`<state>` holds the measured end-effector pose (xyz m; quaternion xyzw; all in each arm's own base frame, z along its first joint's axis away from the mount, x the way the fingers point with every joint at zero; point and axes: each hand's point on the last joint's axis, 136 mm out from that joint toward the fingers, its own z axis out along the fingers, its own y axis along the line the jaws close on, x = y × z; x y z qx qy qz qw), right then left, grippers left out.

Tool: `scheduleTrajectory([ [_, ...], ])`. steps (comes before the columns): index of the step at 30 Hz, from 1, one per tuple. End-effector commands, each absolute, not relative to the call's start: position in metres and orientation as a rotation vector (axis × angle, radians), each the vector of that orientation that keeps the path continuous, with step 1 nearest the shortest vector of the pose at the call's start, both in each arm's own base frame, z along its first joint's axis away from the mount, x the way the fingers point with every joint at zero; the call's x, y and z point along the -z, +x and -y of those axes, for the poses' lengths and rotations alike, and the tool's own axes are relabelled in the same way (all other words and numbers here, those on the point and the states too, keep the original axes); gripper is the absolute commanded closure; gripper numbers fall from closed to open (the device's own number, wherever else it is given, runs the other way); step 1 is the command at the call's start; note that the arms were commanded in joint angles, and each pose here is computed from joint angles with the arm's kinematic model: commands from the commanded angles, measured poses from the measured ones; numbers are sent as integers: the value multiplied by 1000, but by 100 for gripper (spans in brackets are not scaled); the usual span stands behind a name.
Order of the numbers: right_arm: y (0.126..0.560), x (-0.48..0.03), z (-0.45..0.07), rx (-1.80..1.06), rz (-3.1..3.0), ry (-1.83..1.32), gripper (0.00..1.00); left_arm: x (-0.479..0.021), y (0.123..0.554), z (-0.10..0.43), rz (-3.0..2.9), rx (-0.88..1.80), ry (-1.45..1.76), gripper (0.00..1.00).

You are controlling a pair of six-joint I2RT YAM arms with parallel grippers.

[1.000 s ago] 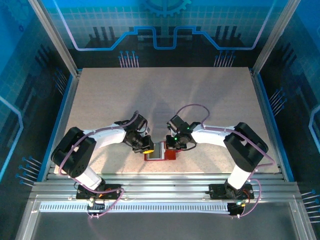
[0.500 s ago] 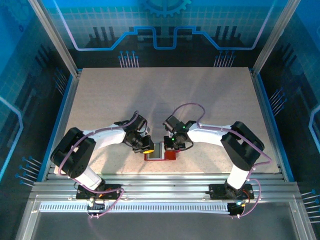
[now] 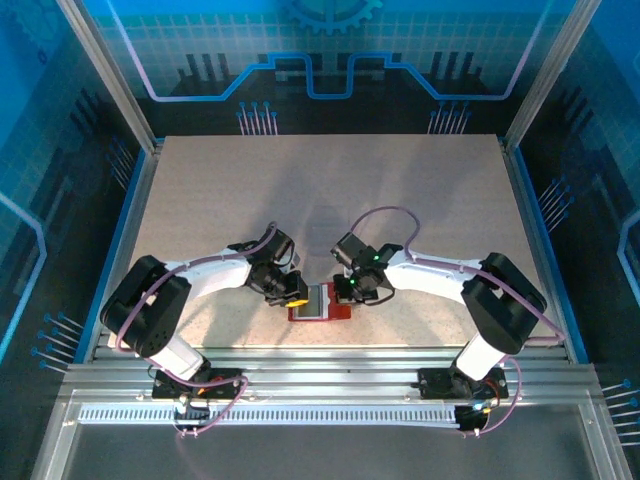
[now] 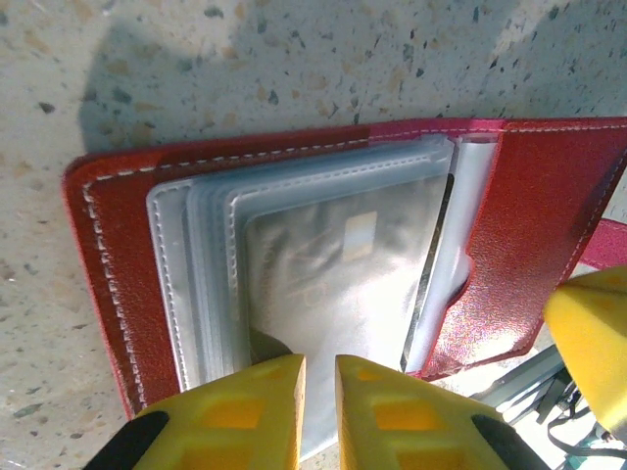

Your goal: Take the credit cards out of the card holder

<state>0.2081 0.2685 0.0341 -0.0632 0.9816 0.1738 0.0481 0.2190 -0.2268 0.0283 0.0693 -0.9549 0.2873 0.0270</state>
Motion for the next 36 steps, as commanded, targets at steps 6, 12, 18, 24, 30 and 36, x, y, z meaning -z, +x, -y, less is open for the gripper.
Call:
scheduleTrajectory([
  [6,193,-8,-256,-413,-3074,-171,100,-36,215,222,2948,-891,249,84],
  [12,201,-40,-271,-524,-3000,-165,99,-48,218,230,2936,-963,235,85],
  [18,207,-73,-304,-839,-2889,-157,96,-41,219,231,2926,-958,224,88],
  [24,213,-76,-322,-1103,-2807,-85,87,-32,216,228,2922,-921,238,89],
  [30,216,-61,-327,-1198,-2808,-20,82,-27,213,221,2935,-875,241,89],
  [36,217,-50,-331,-1225,-2819,-2,77,-25,211,221,2921,-880,249,89],
])
